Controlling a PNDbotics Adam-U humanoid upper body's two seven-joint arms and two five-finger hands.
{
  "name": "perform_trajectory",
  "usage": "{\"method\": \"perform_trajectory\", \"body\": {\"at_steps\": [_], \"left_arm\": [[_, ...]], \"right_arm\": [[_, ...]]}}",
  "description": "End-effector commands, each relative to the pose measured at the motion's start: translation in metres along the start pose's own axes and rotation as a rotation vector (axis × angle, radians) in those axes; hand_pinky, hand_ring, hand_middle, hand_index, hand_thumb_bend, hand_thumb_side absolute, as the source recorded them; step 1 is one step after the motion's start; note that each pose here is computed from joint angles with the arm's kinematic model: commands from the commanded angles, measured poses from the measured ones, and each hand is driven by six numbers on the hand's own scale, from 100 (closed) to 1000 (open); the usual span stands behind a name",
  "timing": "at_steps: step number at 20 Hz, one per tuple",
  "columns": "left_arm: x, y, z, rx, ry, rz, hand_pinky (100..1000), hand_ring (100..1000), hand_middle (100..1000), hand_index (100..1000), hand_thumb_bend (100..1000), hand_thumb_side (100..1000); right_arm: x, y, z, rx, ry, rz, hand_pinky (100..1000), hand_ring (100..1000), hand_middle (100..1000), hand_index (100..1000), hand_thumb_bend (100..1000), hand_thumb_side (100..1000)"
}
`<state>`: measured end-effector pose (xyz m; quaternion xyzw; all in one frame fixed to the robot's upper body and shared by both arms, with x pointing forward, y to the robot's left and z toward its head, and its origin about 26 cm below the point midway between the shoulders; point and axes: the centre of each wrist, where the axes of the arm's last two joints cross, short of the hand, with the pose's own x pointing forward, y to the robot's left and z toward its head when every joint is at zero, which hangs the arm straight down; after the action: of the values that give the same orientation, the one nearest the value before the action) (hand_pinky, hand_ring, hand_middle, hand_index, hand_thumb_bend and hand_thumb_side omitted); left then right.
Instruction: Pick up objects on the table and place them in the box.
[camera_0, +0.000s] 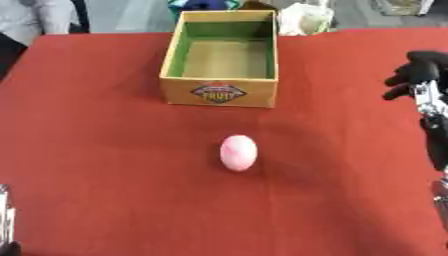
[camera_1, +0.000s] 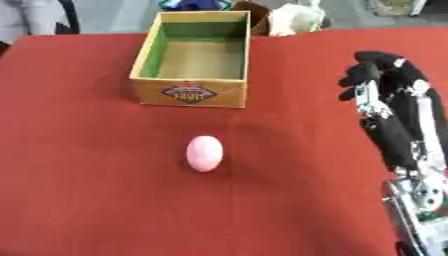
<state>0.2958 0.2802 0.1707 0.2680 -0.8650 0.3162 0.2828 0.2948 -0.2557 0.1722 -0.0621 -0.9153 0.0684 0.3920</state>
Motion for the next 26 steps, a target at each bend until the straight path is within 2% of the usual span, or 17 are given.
{"method": "perform_trajectory", "body": {"at_steps": [1, 8, 12, 21, 23, 26], "left_arm": [[0.006, 0.000, -0.005, -0.004, -0.026, 0.013, 443, 386, 407, 493, 131, 867], [0.006, -0.001, -0.004, -0.026, -0.015, 0.016, 443, 386, 405, 489, 132, 865], [0.006, -0.002, -0.004, -0.033, -0.011, 0.017, 444, 386, 405, 489, 133, 865], [0.006, -0.002, -0.003, -0.051, -0.010, 0.021, 444, 385, 405, 488, 134, 865], [0.006, -0.002, -0.003, -0.055, -0.011, 0.022, 444, 386, 405, 489, 133, 865], [0.007, -0.003, -0.003, -0.059, -0.011, 0.023, 444, 386, 405, 489, 133, 865]], "right_arm": [[0.010, -0.006, -0.008, 0.044, -0.050, 0.040, 493, 584, 564, 731, 100, 509], [0.025, -0.018, -0.029, 0.213, -0.128, 0.197, 518, 614, 590, 754, 100, 587], [0.038, -0.020, -0.045, 0.327, -0.186, 0.348, 541, 637, 613, 778, 100, 614], [0.063, -0.018, -0.070, 0.667, -0.288, 0.682, 611, 698, 700, 841, 100, 755], [0.068, -0.017, -0.073, 0.744, -0.299, 0.736, 623, 710, 711, 851, 127, 789], [0.074, -0.014, -0.078, 0.832, -0.296, 0.784, 637, 726, 718, 861, 219, 821]]}}
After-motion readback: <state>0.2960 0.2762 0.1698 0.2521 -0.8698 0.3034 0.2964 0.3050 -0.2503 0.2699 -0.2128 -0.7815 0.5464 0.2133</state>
